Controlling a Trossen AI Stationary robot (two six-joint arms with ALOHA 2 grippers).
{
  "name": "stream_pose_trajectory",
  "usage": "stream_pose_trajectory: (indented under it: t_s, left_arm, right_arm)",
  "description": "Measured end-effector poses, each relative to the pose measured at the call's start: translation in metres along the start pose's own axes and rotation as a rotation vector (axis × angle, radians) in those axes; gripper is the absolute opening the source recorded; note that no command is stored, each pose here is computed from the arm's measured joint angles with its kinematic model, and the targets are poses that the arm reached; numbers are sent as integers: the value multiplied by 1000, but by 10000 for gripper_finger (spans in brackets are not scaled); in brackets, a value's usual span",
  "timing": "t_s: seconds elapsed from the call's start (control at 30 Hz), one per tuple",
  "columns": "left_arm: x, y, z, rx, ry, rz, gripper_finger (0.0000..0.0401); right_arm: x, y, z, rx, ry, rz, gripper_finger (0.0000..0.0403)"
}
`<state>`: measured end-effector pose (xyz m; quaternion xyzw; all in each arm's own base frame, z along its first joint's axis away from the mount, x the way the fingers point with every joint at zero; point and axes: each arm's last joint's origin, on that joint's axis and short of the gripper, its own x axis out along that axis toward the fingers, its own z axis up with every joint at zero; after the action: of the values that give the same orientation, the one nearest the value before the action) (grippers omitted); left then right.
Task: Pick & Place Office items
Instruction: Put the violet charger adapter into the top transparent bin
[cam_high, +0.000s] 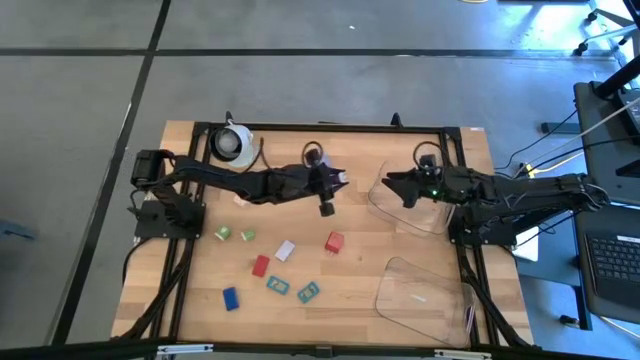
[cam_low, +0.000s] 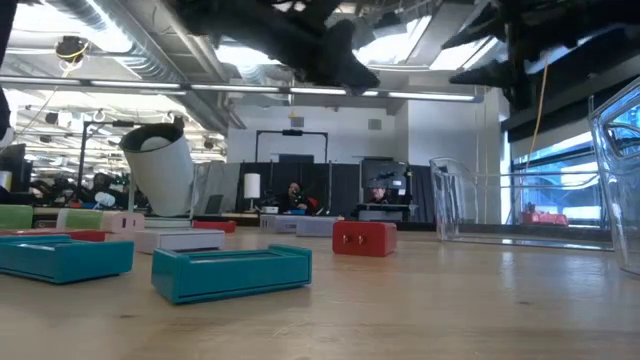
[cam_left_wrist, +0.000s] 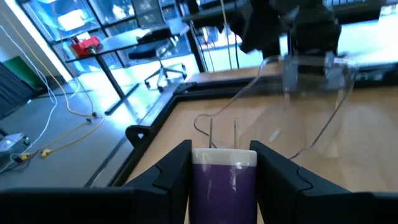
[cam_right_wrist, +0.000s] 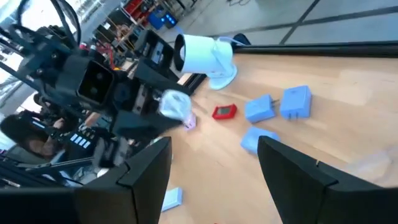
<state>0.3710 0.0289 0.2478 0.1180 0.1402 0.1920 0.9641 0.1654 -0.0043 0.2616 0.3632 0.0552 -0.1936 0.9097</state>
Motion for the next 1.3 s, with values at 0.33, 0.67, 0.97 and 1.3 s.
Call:
stream_pose_trajectory:
  t_s: [0.33,0.67,0.97,1.3]
  left_arm:
    - [24,-6,12,37,10,26,136]
    - [31,-10,7,30,34,29,137]
    - [31,-9,6,69,42,24,137]
    - [31,-11,8,89,4,-46,137]
  right_arm:
    - [32,20,15,-47,153,-113,262]
    - [63,32,25,-10,195,-143,325]
    - [91,26,18,25,297,-150,327]
    - [98,23,24,19,268,-129,320]
